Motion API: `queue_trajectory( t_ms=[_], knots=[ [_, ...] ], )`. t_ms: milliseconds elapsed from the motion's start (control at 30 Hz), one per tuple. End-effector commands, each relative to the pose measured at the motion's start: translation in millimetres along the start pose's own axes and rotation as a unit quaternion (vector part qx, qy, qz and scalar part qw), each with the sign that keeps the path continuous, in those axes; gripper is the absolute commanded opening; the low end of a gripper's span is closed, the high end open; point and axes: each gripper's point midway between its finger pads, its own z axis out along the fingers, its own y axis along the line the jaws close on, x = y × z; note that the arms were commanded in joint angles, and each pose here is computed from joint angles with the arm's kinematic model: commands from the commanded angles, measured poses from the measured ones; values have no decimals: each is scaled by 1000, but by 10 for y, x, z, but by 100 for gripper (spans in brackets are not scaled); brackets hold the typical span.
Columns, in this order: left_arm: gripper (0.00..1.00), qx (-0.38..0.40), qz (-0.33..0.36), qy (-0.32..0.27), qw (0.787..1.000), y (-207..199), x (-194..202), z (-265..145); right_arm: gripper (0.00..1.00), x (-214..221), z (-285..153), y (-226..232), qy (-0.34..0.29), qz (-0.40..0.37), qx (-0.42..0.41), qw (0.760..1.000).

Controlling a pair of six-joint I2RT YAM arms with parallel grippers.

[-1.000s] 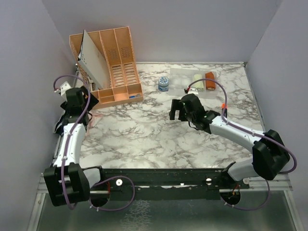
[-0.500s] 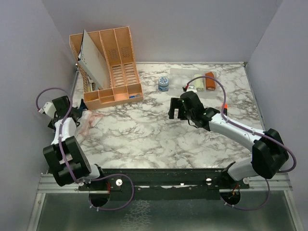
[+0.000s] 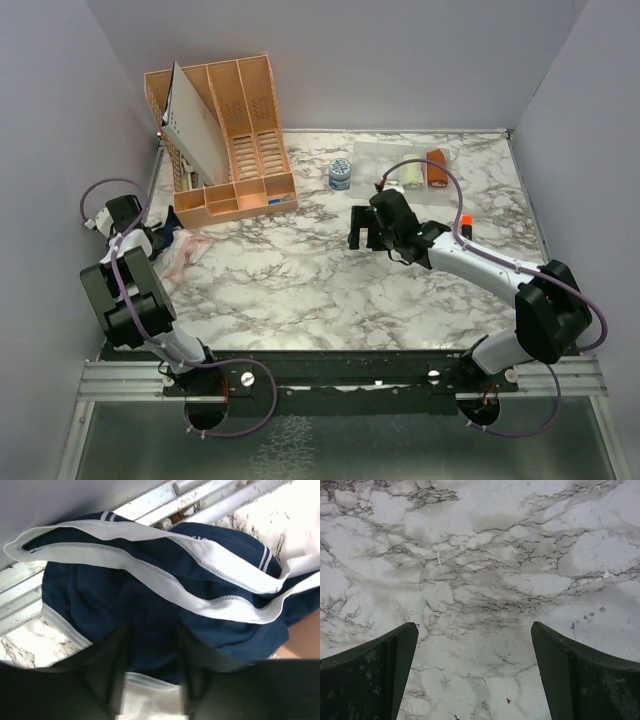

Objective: Roll the underwear
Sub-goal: Pick up the underwear from the corner of the board.

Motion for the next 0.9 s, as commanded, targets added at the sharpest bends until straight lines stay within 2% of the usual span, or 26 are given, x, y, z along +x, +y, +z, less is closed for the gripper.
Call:
queue_trajectory(
  t_ms=[0,167,367,567,667,800,867],
  knots=[
    [30,40,8,12,999,-135,3,-5,100,-34,-15,0,6,0,2,1000],
    [0,79,13,-19,997,-288,-210,-251,100,-13,-26,-20,5,2,3,1000],
    [0,138,38,-96,985,-595,-798,-906,100,-21,-45,-15,3,4,1,1000],
    [0,247,45,-151,956,-1122,-1176,-1925,100,-13,-60,-32,10,9,9,1000],
    [0,301,55,-149,940,-1370,-1110,-2281,100,-52,-82,-26,7,2,8,1000],
    [0,376,111,-103,914,-1755,-678,-2606,100,-111,-119,-115,-6,6,33,999],
    [0,381,142,-83,910,-1797,-415,-2581,100,-115,-149,-153,-8,13,43,999]
  ],
)
